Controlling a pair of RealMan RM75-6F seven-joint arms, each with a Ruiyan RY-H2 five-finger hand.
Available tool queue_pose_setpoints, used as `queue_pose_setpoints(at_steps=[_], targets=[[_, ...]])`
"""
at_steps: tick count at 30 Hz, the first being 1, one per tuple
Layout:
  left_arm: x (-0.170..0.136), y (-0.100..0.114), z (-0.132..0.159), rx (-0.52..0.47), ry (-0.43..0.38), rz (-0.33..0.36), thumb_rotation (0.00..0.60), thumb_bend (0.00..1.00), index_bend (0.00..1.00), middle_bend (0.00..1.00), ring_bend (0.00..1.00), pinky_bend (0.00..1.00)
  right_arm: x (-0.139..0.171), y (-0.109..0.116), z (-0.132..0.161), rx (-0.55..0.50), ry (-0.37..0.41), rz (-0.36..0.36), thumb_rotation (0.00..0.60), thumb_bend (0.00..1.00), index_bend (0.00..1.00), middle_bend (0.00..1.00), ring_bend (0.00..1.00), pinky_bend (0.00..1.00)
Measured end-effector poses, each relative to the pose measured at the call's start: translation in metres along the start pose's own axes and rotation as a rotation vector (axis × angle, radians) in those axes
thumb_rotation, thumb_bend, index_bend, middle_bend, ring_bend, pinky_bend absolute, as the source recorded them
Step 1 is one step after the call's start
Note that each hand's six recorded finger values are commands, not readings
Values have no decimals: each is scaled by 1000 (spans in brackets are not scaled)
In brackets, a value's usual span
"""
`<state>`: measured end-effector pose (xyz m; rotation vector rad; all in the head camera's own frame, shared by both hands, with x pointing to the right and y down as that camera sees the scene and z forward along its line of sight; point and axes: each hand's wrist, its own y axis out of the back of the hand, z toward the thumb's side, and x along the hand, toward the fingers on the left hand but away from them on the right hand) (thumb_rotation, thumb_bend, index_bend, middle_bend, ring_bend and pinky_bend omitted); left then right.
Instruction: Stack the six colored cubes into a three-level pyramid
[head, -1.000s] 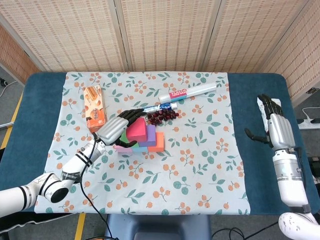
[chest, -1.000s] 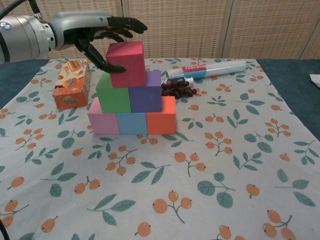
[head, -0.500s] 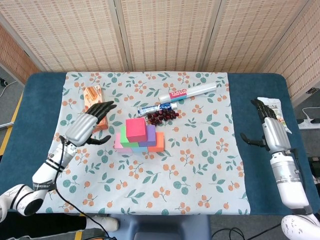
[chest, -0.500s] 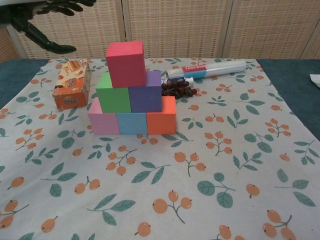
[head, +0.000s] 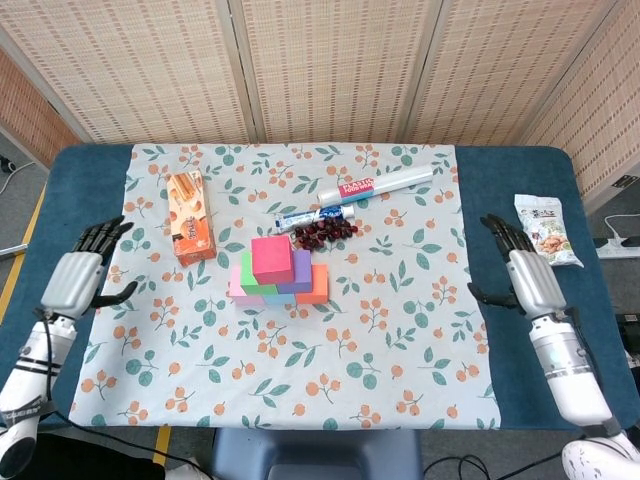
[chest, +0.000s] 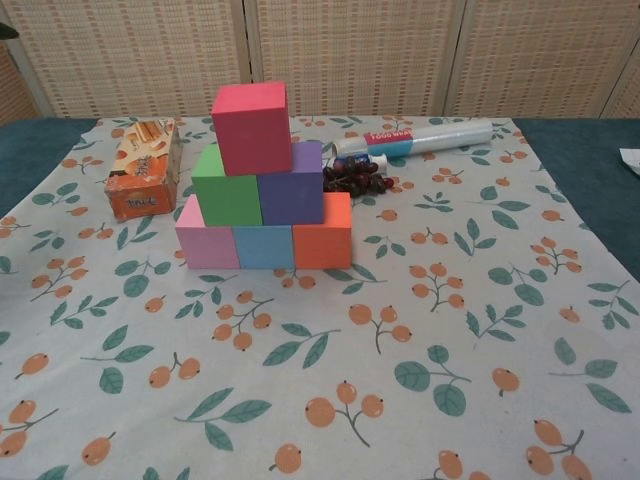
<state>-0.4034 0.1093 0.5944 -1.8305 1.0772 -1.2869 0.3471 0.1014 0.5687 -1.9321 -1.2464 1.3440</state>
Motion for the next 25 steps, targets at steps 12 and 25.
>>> queue_pose_setpoints(at_steps=[12, 25], targets=[[-125, -6, -73, 44, 235, 106, 600, 308, 121, 41, 0, 73, 86, 3, -54, 94, 17, -132, 600, 86, 0, 0, 0, 0], [-184, -31, -63, 35, 251, 110, 600, 308, 130, 41, 0, 67, 136, -19, -77, 63, -34, -146, 600, 85, 0, 0, 0, 0]])
